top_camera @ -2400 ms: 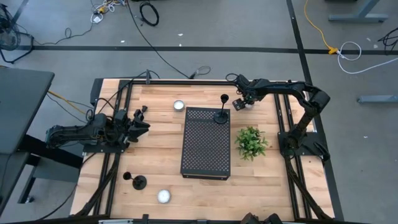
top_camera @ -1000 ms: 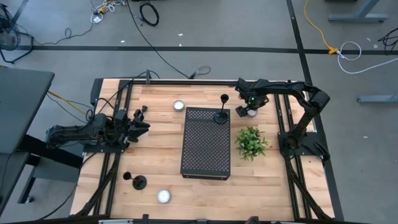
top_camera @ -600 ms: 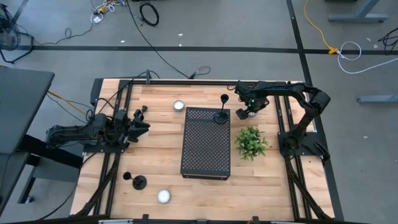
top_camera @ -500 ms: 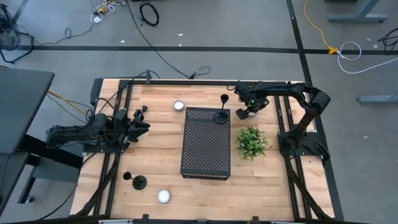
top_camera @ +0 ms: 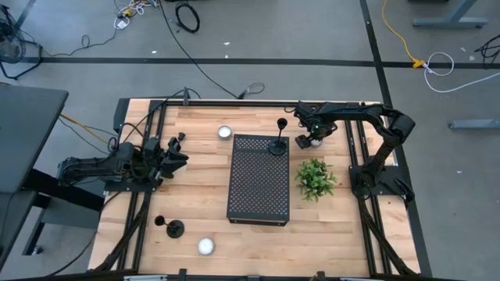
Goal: Pick & Place candle stick holders
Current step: Put the right white candle on the shelf
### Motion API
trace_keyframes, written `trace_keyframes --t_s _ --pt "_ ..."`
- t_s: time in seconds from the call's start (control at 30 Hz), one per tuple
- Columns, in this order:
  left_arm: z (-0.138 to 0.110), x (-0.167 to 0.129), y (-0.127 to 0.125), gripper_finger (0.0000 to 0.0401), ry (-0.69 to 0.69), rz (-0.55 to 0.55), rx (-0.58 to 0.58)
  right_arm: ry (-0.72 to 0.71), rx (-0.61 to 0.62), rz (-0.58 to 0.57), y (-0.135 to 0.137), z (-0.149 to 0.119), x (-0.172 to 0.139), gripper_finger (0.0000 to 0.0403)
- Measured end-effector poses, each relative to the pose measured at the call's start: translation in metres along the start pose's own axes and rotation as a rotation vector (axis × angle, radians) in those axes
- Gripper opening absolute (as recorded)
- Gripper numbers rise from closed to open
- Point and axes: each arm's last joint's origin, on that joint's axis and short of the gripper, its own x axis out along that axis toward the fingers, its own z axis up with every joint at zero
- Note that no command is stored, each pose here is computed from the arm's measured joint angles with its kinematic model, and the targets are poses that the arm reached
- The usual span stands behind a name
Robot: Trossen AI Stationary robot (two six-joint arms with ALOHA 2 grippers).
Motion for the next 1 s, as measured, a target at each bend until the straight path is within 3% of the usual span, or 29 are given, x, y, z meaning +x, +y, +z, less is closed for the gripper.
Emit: trace_keyframes --t_s 0.13,0.63,1.0 --pt "0.000 0.000 0.000 0.0094 0.000 0.000 -0.001 0.000 -0.008 -0.002 0.000 0.000 0.000 0.0285" --pt "0.000 0.000 0.000 0.0094 0.000 0.000 0.000 0.003 0.010 -0.009 -0.002 -0.004 -0.004 0.0285" --pt "0.000 0.000 0.000 0.0094 0.000 0.000 0.001 -0.032 0.009 0.006 -0.005 -0.022 -0.053 0.0275"
